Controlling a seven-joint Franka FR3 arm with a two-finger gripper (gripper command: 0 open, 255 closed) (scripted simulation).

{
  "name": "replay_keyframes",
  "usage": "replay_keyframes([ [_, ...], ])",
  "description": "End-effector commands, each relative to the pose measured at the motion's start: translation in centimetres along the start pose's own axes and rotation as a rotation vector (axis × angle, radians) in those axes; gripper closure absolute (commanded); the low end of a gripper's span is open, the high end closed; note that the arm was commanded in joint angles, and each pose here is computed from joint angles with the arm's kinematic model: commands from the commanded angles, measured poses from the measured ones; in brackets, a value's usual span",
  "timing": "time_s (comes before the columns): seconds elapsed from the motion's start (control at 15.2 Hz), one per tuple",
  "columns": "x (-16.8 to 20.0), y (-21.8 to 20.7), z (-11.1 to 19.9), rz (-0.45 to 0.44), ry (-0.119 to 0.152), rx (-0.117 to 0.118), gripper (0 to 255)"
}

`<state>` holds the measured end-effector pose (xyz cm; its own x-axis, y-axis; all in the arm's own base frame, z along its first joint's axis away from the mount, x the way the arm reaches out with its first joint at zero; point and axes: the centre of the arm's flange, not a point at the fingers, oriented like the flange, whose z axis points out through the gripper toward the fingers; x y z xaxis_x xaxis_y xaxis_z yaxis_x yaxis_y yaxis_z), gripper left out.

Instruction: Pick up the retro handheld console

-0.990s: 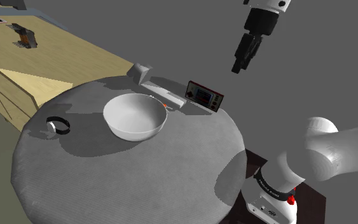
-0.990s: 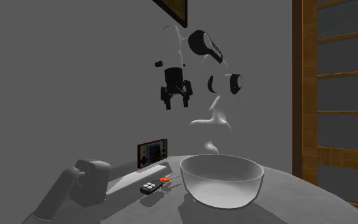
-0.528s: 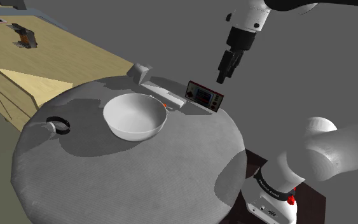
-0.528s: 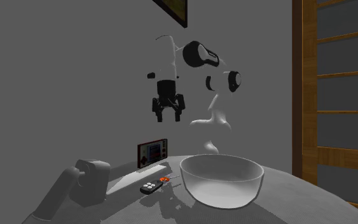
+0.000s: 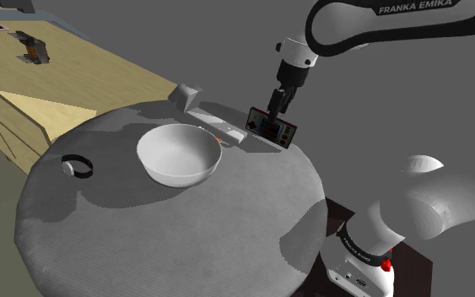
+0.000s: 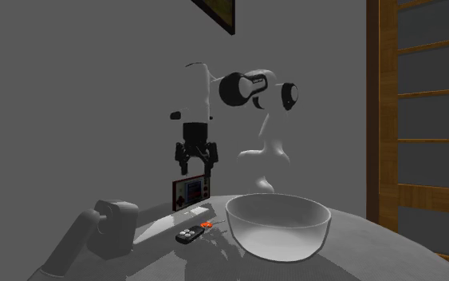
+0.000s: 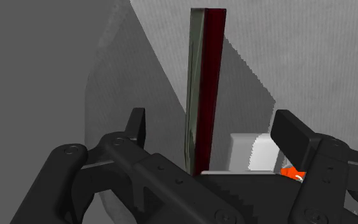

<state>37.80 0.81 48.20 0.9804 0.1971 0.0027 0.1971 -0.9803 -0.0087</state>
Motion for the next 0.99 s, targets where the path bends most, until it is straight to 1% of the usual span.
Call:
replay_keyframes([
  [0.0,0.3,0.1,1.1,-0.003,0.002,-0.003,0],
  [0.33,0.2,0.2,4.0,-0.003,0.002,-0.003,0],
  [0.46,0.2,0.2,4.0,-0.003,0.002,-0.003,0],
  [0.53,0.2,0.2,4.0,-0.003,0.002,-0.003,255],
  [0.92,0.2,0.2,4.0,-0.003,0.002,-0.003,255],
])
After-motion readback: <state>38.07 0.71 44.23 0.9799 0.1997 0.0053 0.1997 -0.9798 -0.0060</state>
